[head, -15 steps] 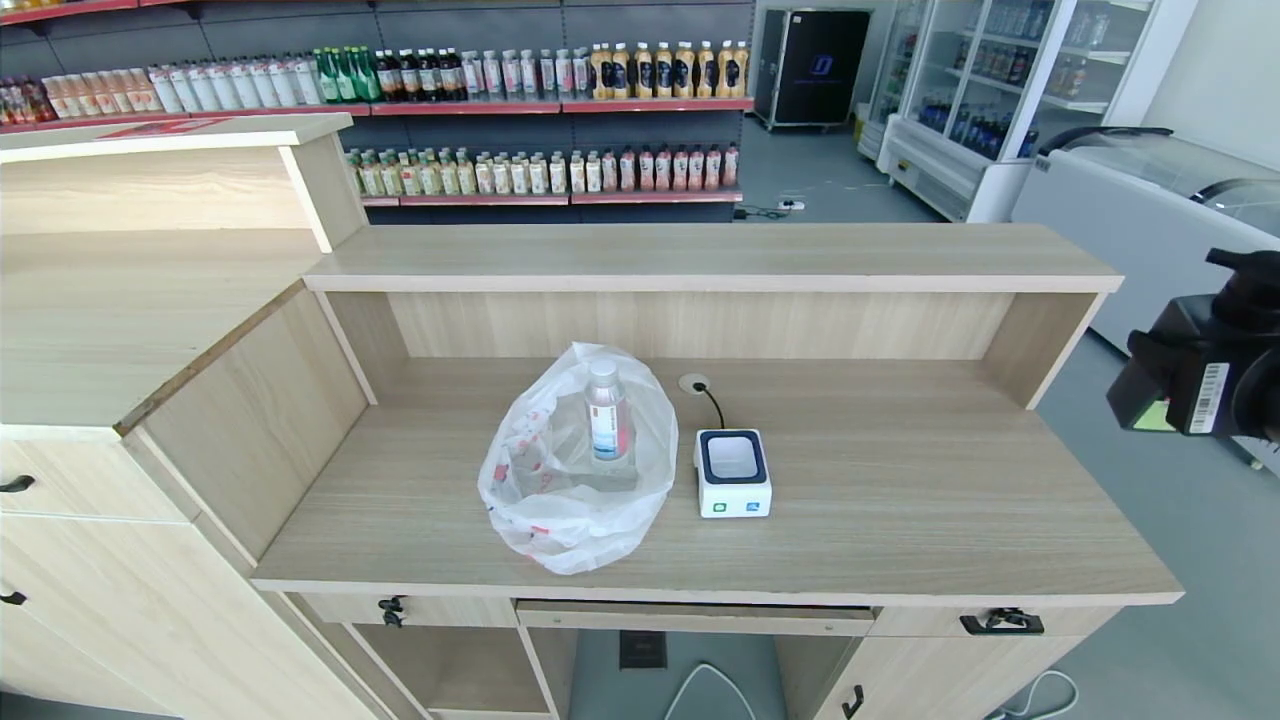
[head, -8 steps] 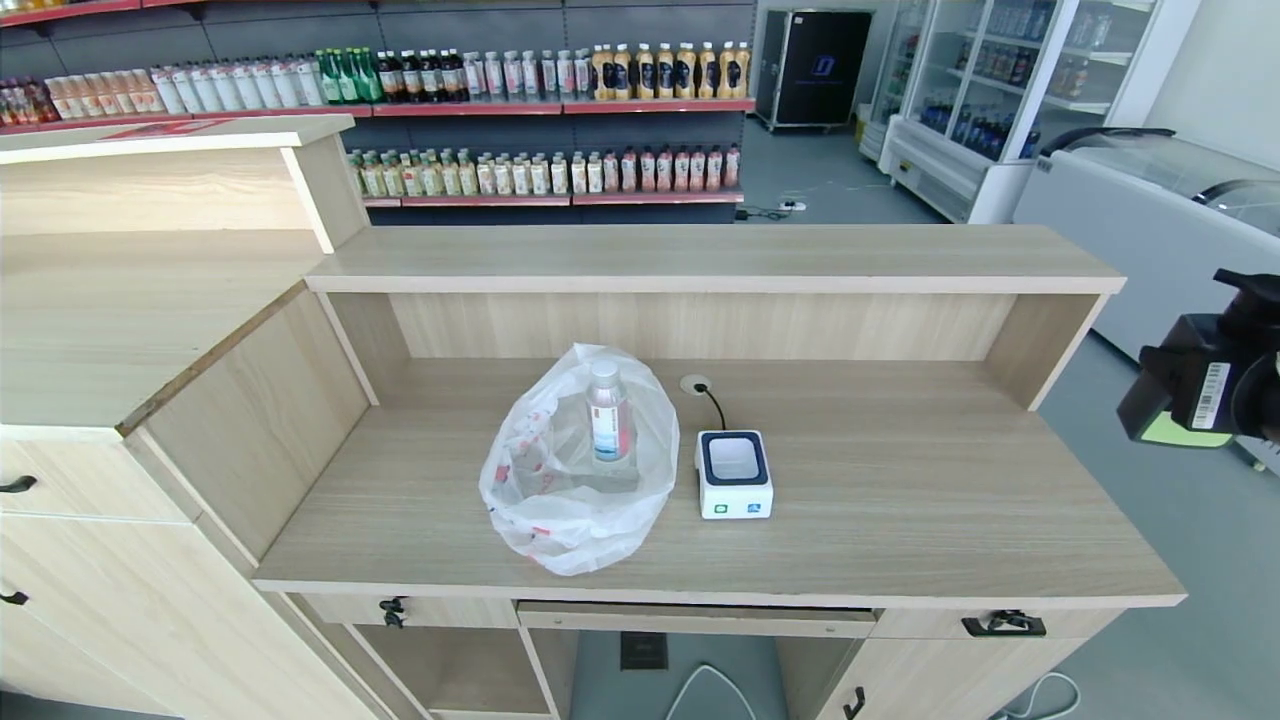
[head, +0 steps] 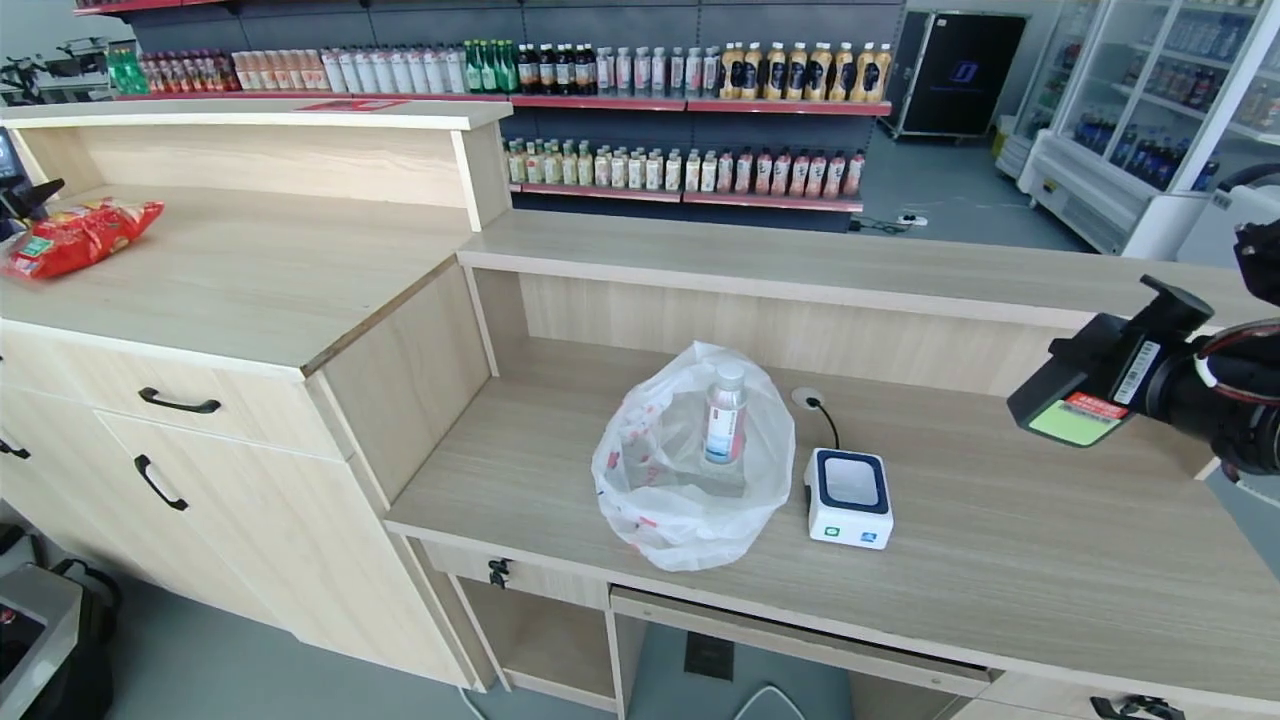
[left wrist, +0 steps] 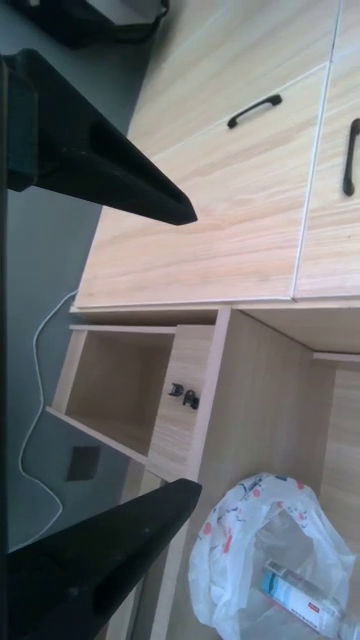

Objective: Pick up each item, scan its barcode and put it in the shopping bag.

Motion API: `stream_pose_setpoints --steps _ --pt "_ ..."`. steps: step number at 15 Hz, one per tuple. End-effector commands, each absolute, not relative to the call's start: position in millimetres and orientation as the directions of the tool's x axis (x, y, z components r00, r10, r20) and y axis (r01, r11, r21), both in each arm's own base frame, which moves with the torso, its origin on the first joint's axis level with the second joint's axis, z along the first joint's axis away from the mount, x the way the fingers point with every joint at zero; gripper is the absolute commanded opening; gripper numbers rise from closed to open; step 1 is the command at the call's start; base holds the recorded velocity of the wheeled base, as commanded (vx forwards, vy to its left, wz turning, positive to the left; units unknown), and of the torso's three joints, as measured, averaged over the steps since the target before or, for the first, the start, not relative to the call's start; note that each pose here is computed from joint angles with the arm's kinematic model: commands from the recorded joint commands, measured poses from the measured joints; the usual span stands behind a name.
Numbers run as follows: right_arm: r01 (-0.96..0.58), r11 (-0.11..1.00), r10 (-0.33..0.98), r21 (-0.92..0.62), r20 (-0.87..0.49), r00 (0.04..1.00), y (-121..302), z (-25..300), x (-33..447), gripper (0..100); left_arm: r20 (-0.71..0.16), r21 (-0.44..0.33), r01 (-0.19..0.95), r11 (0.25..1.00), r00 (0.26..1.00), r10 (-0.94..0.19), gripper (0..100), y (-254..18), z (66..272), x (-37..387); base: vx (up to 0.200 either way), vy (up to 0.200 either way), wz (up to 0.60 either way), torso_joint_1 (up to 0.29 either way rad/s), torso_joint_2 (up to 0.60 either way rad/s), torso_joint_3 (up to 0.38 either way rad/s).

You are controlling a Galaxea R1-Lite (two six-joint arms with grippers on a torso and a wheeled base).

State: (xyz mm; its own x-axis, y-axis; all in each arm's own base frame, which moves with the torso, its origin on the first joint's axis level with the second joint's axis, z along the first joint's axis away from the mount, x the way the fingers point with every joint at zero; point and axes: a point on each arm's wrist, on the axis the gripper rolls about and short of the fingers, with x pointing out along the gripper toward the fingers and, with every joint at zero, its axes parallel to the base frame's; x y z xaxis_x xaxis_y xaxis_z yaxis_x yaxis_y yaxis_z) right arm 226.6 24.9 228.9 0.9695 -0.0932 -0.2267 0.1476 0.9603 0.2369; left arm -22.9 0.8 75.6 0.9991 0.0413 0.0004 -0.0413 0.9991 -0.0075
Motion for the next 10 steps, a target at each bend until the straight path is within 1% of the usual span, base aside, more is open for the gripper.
stream_pose_setpoints --steps 1,3,5,8,10 --pt "0.193 0.940 -0.109 0.283 -0.288 0.952 23.0 213.7 241.3 0 0.000 -0.008 -0.041 0.999 0.999 0.041 100 0.8 75.5 -22.8 0.000 0.000 0.00 0.000 0.00 0.000" --pt "0.259 0.898 -0.129 0.355 -0.351 0.927 20.1 196.6 257.6 0 0.000 -0.008 -0.041 0.999 0.999 0.041 100 0.8 75.5 -22.8 0.000 0.000 0.00 0.000 0.00 0.000" --pt "0.304 0.848 -0.130 0.434 -0.386 0.913 21.4 186.5 271.8 0 0.000 -0.008 -0.041 0.999 0.999 0.041 100 0.8 75.5 -22.8 0.000 0.000 0.00 0.000 0.00 0.000" --pt "0.360 0.796 -0.127 0.487 -0.447 0.885 25.6 165.8 295.5 0 0.000 -0.008 -0.041 0.999 0.999 0.041 100 0.8 75.5 -22.8 0.000 0.000 0.00 0.000 0.00 0.000" --pt "0.367 0.779 -0.120 0.509 -0.453 0.883 27.8 158.5 311.7 0 0.000 -0.008 -0.043 0.999 0.999 0.043 100 0.8 75.5 -22.8 0.000 0.000 0.00 0.000 0.00 0.000"
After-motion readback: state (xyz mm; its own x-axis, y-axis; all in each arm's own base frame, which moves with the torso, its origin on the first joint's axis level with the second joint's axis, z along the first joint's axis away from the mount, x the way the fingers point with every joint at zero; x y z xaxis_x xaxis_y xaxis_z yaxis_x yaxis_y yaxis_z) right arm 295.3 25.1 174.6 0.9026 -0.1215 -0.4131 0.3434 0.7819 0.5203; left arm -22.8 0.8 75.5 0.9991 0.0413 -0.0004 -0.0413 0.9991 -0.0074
